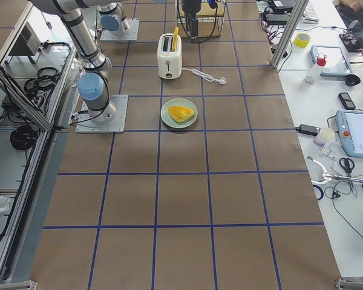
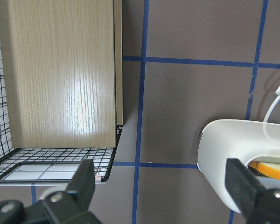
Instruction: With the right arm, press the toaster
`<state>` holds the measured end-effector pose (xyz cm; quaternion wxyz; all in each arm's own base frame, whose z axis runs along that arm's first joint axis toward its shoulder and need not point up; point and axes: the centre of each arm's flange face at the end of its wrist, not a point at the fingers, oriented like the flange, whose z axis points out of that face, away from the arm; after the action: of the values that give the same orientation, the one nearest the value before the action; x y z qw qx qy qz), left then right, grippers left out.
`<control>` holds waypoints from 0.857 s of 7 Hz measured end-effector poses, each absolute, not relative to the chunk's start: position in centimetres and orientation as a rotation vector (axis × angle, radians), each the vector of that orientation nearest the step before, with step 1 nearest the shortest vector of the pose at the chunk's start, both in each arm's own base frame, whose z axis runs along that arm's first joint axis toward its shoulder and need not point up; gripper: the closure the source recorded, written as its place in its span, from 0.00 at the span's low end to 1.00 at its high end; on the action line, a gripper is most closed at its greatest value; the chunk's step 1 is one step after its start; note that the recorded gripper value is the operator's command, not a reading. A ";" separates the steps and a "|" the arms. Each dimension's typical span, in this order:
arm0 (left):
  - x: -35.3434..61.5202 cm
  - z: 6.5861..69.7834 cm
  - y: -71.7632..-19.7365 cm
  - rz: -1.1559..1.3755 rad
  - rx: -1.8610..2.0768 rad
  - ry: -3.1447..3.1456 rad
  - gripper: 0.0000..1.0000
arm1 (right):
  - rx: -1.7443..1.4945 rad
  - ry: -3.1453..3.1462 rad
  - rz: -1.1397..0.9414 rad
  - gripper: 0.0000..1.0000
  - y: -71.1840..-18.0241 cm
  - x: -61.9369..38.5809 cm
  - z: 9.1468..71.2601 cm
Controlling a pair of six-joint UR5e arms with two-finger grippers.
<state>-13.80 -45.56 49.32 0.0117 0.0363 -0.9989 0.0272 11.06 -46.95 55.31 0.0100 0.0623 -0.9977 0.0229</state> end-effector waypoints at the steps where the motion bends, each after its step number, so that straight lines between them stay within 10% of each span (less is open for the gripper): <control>1: -13.8 49.3 -45.6 0.084 0.113 -3.115 0.00 | 0.097 -3.150 0.155 0.00 -48.1 9.6 55.3; 6: -13.8 49.3 -45.6 0.084 0.113 -3.115 0.00 | -0.028 -3.143 0.250 0.00 -49.0 10.8 54.9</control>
<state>-13.80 -45.55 49.31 0.0117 0.0363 -0.9989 0.0268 10.77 -49.00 54.86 -0.0059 -0.0088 -0.9968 0.0791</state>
